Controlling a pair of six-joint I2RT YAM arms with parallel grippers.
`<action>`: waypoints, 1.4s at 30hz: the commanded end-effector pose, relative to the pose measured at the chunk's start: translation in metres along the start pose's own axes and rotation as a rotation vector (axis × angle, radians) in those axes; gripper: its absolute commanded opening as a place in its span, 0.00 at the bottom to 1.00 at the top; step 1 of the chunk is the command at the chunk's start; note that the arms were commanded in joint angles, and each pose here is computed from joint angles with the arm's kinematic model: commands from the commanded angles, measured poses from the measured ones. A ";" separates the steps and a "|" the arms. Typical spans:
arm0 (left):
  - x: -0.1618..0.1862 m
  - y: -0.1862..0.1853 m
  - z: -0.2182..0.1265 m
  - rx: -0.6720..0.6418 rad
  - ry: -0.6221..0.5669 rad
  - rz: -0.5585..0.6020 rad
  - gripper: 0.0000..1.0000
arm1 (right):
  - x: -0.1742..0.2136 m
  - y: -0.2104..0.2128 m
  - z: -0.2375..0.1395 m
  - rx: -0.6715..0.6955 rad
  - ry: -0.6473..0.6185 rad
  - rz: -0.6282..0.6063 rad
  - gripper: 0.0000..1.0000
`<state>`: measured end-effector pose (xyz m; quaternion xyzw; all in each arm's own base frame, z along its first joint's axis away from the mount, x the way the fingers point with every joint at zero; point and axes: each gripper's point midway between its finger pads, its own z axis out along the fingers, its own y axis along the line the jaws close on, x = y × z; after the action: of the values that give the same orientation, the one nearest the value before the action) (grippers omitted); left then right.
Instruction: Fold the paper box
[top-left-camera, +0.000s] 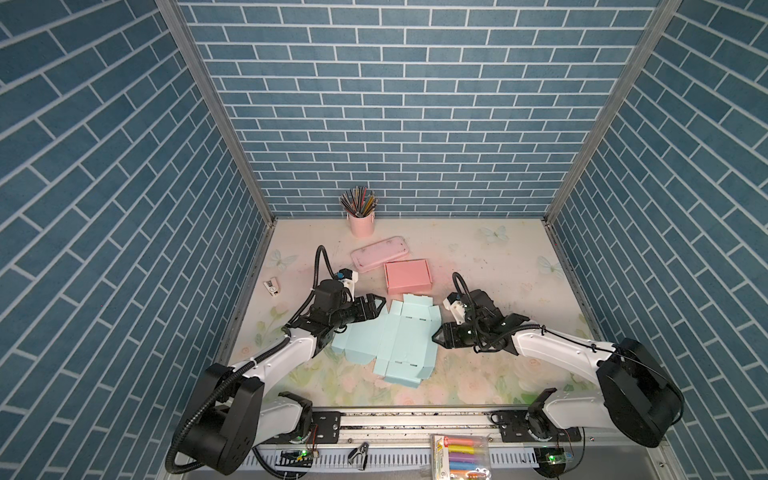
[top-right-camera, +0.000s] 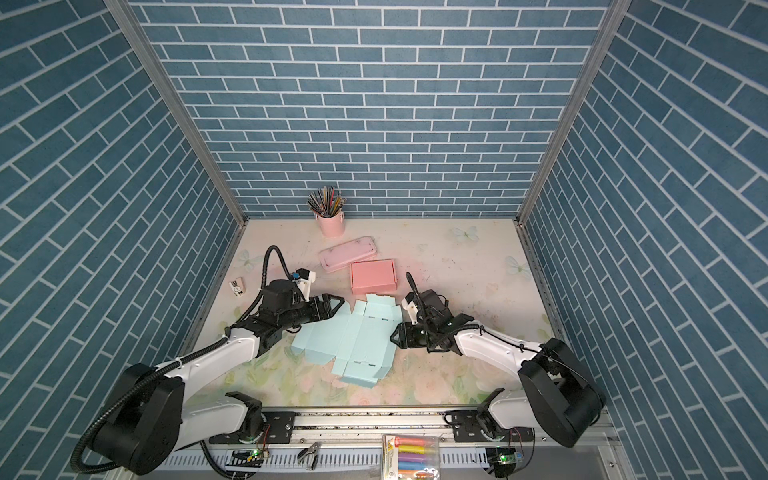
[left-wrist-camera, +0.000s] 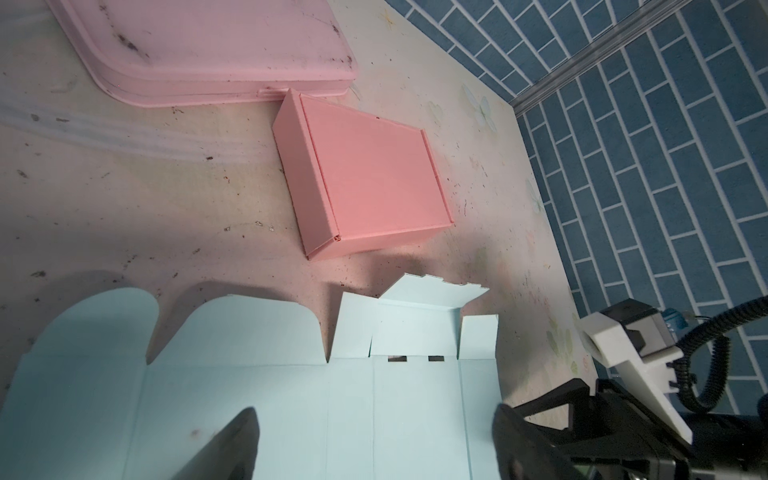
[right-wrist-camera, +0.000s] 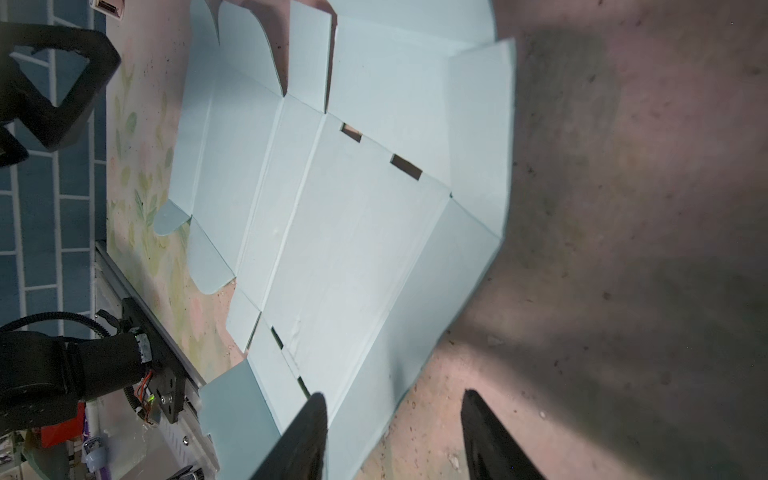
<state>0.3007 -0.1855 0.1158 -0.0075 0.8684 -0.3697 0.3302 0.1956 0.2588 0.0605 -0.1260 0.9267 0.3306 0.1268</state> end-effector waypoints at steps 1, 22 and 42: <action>-0.005 -0.008 -0.002 0.030 -0.021 0.008 0.88 | -0.006 0.006 0.004 -0.047 -0.026 0.036 0.54; -0.008 -0.012 -0.003 0.044 -0.030 -0.002 0.88 | -0.008 0.004 0.032 -0.077 -0.002 0.015 0.14; 0.002 -0.006 0.001 0.029 0.000 -0.006 0.88 | -0.021 -0.048 0.015 0.159 0.135 -0.099 0.18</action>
<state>0.3018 -0.1888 0.1226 -0.0094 0.8612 -0.3820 0.3350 0.2407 0.2471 0.0368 -0.1630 0.9427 0.2707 0.1069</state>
